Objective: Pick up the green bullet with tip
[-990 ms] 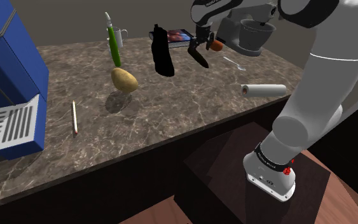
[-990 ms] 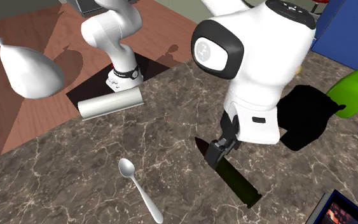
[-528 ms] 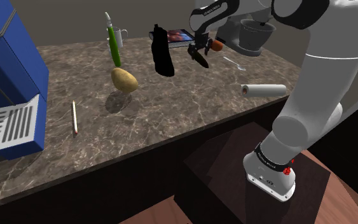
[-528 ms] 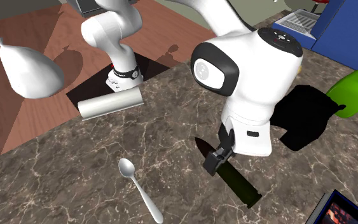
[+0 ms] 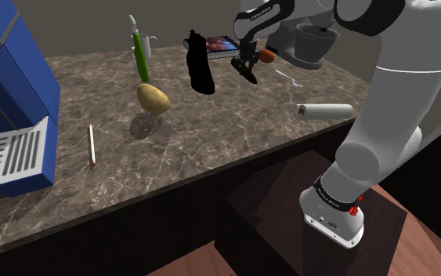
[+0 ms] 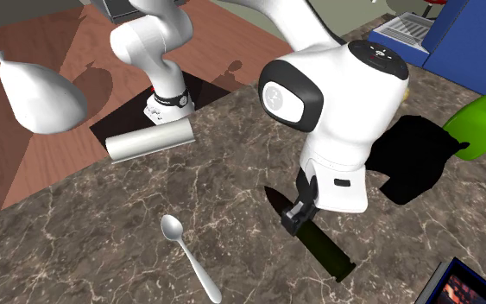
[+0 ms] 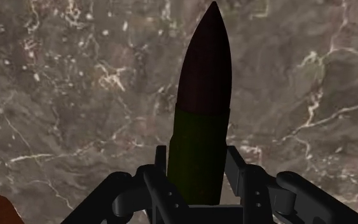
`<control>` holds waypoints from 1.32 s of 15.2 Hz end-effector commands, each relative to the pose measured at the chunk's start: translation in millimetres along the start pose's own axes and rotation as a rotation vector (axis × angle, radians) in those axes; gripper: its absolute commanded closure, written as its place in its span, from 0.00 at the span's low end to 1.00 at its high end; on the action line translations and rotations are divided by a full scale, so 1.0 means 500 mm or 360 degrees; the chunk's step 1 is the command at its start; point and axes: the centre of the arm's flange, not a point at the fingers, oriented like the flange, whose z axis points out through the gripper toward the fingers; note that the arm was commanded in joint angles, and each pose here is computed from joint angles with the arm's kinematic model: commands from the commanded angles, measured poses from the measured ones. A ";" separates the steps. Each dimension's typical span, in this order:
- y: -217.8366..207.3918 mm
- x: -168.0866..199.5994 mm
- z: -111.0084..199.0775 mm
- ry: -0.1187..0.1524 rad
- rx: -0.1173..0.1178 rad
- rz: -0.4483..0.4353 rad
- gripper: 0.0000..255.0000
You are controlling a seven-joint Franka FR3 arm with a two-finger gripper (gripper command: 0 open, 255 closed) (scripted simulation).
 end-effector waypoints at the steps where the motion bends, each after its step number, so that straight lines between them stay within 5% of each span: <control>1: -0.001 -0.001 0.002 -0.0003 0.0000 -0.0001 1.00; 20: 0.028 0.012 -0.156 -0.0003 0.0000 -0.0001 1.00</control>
